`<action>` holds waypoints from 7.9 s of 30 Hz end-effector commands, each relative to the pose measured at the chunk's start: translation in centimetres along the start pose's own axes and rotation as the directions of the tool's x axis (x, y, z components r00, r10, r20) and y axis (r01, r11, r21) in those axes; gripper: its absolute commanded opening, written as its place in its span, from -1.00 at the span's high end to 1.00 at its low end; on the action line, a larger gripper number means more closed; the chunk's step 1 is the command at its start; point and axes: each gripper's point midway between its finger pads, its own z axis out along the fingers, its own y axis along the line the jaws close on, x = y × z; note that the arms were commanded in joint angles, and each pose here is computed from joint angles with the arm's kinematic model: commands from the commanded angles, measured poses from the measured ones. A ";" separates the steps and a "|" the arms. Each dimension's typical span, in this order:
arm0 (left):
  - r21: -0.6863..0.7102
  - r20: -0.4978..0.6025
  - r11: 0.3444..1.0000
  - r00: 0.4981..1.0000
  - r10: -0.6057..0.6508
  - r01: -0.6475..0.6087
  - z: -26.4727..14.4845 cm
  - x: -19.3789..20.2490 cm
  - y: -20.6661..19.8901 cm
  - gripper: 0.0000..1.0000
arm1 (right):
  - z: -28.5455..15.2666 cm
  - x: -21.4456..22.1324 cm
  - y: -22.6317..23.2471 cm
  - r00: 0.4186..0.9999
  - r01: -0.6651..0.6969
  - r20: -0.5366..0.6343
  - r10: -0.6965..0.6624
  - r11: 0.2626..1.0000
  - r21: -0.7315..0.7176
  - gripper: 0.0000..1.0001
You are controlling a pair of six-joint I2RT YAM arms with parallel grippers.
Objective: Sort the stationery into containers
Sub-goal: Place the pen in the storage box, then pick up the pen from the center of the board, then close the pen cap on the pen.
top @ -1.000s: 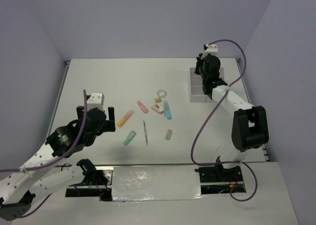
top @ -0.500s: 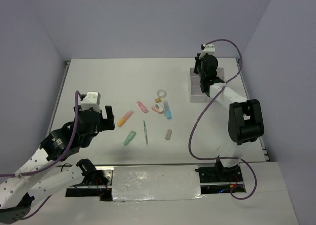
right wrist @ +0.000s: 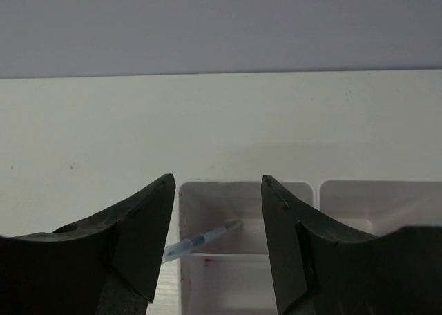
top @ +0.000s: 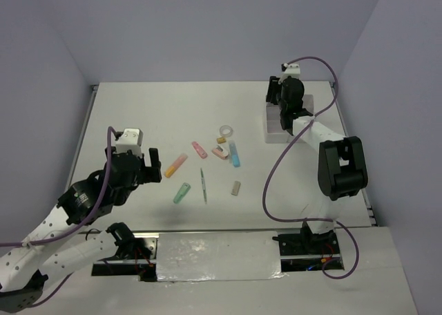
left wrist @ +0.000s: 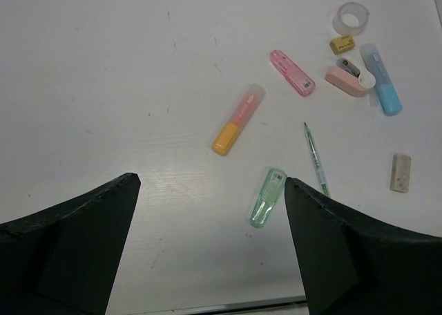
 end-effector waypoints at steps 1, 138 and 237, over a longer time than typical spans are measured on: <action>0.010 0.022 1.000 1.000 -0.004 0.003 0.1 -0.8 -0.3 -0.99 | -1.3 -4.2 0.0 0.994 -0.027 0.103 0.028 1.000 -0.011 -0.22; 0.313 0.030 0.949 0.998 -0.050 0.038 -1.9 -1.6 -5.7 1.00 | -15.9 20.5 17.6 0.633 0.003 -0.763 -0.130 0.986 -0.165 0.28; 0.956 -0.032 0.265 0.944 -0.328 0.124 -7.9 -3.0 -20.7 1.00 | -38.1 -11.0 22.4 0.816 -0.382 -0.180 0.549 0.278 -0.881 1.00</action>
